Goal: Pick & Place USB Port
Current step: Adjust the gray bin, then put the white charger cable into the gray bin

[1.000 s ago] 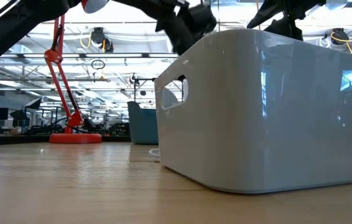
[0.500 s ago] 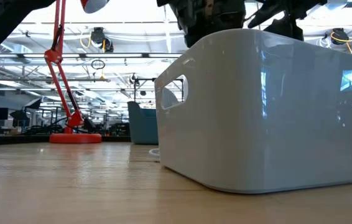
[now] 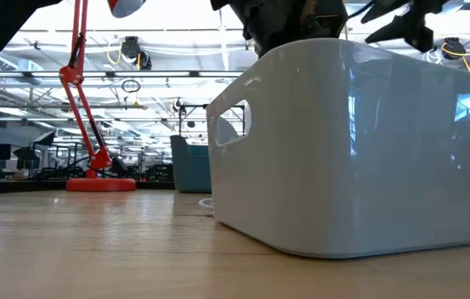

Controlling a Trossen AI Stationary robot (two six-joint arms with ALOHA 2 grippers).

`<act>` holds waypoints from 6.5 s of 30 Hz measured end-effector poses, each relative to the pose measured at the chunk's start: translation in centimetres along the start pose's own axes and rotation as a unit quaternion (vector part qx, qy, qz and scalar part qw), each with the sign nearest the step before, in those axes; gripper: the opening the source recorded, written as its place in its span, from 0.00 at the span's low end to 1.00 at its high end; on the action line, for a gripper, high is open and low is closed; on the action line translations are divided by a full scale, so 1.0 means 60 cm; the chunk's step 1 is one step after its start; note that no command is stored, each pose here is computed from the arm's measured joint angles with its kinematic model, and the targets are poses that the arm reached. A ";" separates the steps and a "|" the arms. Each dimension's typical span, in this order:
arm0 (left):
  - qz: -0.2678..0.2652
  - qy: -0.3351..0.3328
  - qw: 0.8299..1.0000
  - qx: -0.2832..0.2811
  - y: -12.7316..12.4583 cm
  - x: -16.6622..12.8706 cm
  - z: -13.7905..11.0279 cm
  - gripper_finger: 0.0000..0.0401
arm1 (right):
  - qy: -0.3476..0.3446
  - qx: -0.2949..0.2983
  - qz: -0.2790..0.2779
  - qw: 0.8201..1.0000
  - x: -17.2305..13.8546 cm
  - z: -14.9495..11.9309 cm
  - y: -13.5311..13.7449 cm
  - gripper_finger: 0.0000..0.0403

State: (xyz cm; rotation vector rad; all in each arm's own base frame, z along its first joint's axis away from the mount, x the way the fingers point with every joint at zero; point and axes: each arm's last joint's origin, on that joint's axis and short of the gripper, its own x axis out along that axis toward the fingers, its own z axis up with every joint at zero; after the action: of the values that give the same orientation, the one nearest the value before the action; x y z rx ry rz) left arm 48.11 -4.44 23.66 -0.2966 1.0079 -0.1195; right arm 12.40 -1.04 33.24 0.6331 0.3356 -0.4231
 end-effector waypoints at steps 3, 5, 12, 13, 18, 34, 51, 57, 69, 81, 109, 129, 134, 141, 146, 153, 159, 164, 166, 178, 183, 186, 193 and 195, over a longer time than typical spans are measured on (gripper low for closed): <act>0.021 -0.014 0.999 -0.030 -0.004 0.002 0.001 0.00 | -0.015 0.003 0.013 1.000 -0.018 0.002 -0.005 0.42; 0.035 -0.019 0.998 -0.050 -0.001 0.007 0.001 0.00 | -0.020 0.010 0.024 0.999 -0.027 0.003 -0.006 0.42; 0.049 -0.041 0.993 -0.097 0.029 0.044 0.008 0.00 | 0.001 -0.011 0.055 0.998 -0.030 0.000 -0.003 0.42; 0.048 -0.045 0.993 -0.103 0.035 0.051 0.009 0.00 | 0.003 -0.016 0.058 0.998 -0.030 -0.001 -0.002 0.42; 0.032 -0.024 0.991 -0.128 0.054 0.083 0.001 0.00 | 0.011 -0.030 0.066 0.997 -0.031 -0.005 0.001 0.42; -0.023 -0.027 0.990 -0.138 0.021 0.095 -0.001 0.00 | 0.024 -0.056 0.062 0.996 -0.036 -0.011 -0.003 0.42; -0.070 -0.030 0.988 -0.131 -0.020 0.101 -0.004 0.00 | 0.022 -0.070 0.047 0.996 -0.036 -0.012 -0.006 0.42; -0.083 -0.024 0.988 -0.129 -0.023 0.101 -0.005 0.00 | 0.036 -0.074 0.036 0.996 -0.036 -0.017 -0.009 0.42; -0.101 -0.012 0.987 -0.121 -0.044 0.104 -0.012 0.00 | 0.044 -0.081 0.029 0.995 -0.036 -0.019 -0.012 0.42; -0.128 -0.012 0.984 -0.121 -0.053 0.103 -0.011 0.00 | 0.052 -0.087 0.004 0.995 -0.036 -0.024 -0.018 0.42; 0.106 0.136 0.985 -0.020 -0.034 0.024 -0.067 0.39 | 0.056 -0.085 -0.013 0.995 -0.036 -0.026 -0.022 0.42; 0.100 0.124 0.986 -0.048 -0.035 0.065 -0.070 0.44 | 0.049 -0.086 -0.022 0.995 -0.036 -0.026 -0.022 0.42; 0.103 0.133 0.984 -0.051 -0.027 0.076 -0.074 0.44 | 0.051 -0.086 -0.023 0.995 -0.036 -0.026 -0.023 0.42; 0.093 0.150 0.983 -0.054 -0.029 0.091 -0.087 0.44 | 0.051 -0.084 -0.024 0.995 -0.036 -0.026 -0.023 0.42; 0.089 0.178 0.978 -0.067 -0.020 0.110 -0.111 0.44 | 0.051 -0.084 -0.024 0.995 -0.036 -0.026 -0.023 0.42; 0.096 0.179 0.977 -0.071 -0.015 0.116 -0.121 0.44 | 0.051 -0.084 -0.024 0.995 -0.036 -0.026 -0.023 0.42; 0.096 0.176 0.977 -0.077 -0.007 0.115 -0.118 0.34 | 0.050 -0.082 -0.022 0.995 -0.036 -0.026 -0.023 0.42; 0.092 0.178 0.977 -0.074 -0.002 0.115 -0.116 0.15 | 0.049 -0.078 -0.022 0.996 -0.036 -0.026 -0.022 0.42; 0.092 0.179 0.977 -0.071 -0.002 0.114 -0.117 0.10 | 0.048 -0.077 -0.022 0.996 -0.036 -0.025 -0.022 0.42; 0.116 0.190 0.972 -0.074 -0.007 0.089 -0.113 0.12 | 0.049 -0.077 -0.022 0.996 -0.036 -0.026 -0.022 0.42; 0.119 0.165 0.978 -0.051 -0.029 0.048 -0.081 0.10 | 0.049 -0.078 -0.022 0.996 -0.036 -0.026 -0.023 0.42; 0.117 0.154 0.980 -0.045 -0.044 0.028 -0.064 0.10 | 0.049 -0.078 -0.023 0.995 -0.036 -0.026 -0.023 0.42; 0.075 0.098 0.992 -0.029 -0.106 -0.020 -0.029 0.10 | 0.052 -0.080 -0.027 0.995 -0.035 -0.028 -0.024 0.42; 0.052 0.085 0.995 -0.024 -0.130 -0.028 -0.025 0.10 | 0.056 -0.081 -0.031 0.995 -0.031 -0.032 -0.027 0.42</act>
State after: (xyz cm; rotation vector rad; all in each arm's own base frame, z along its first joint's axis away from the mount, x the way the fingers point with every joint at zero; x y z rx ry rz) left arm 46.22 -11.74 26.61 -0.2816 1.1945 -0.0267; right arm 9.71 -0.47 31.76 0.4894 0.4930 -0.4150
